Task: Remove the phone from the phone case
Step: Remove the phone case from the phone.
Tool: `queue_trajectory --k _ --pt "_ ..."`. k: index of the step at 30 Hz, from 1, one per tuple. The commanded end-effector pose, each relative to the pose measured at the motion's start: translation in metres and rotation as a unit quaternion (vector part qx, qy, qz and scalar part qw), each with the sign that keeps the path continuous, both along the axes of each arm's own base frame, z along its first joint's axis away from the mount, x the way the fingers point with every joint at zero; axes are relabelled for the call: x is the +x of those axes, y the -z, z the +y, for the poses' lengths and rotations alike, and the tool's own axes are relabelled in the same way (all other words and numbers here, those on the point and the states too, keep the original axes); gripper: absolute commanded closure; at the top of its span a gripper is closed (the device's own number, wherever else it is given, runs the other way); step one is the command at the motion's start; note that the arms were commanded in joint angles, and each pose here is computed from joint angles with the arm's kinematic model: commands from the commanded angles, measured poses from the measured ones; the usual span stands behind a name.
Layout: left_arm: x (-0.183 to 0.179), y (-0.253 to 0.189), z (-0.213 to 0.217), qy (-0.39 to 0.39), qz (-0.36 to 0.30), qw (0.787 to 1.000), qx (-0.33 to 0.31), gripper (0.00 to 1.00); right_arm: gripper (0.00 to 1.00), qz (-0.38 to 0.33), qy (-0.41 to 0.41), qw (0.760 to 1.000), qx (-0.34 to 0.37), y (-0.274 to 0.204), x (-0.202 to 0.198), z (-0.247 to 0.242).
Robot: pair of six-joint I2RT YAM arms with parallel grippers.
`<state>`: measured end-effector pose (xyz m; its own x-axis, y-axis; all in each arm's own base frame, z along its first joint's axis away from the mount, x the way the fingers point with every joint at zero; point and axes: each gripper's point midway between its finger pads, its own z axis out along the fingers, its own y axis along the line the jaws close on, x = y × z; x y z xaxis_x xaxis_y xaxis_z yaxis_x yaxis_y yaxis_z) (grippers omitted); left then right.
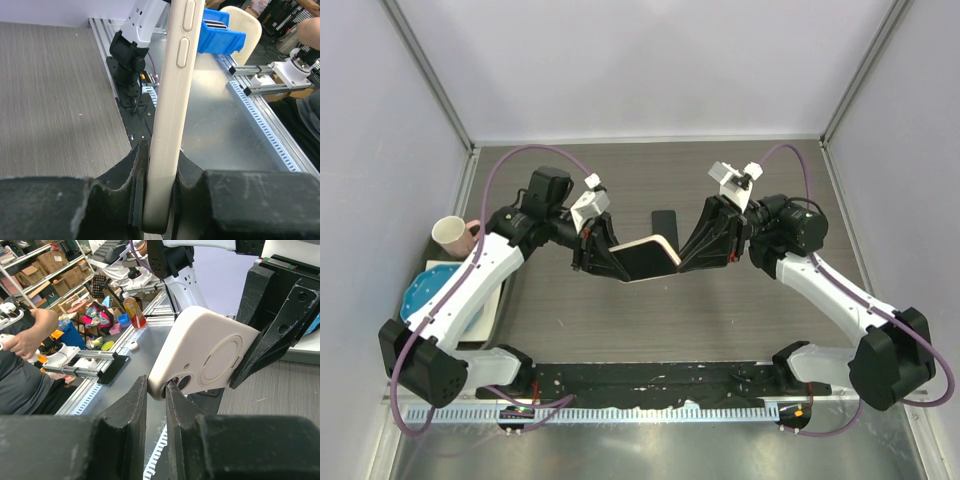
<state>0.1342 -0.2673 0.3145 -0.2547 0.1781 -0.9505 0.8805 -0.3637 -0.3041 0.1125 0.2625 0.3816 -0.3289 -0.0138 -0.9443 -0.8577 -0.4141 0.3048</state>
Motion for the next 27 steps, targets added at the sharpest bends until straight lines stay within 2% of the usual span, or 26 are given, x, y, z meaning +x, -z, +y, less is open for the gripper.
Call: queue_trajectory --k 1,13,27 --pt "0.007 -0.027 -0.008 0.01 -0.063 0.997 -0.039 1.0 0.99 -0.123 -0.052 0.99 0.044 0.017 -0.017 0.012" --pt "-0.015 -0.038 -0.001 0.053 -0.064 0.994 -0.068 1.0 0.99 -0.112 -0.095 0.988 0.045 0.02 -0.016 0.04" --pt "-0.028 -0.045 0.004 0.074 -0.059 0.992 -0.082 1.0 0.99 -0.076 -0.068 0.994 0.039 0.03 0.024 0.057"
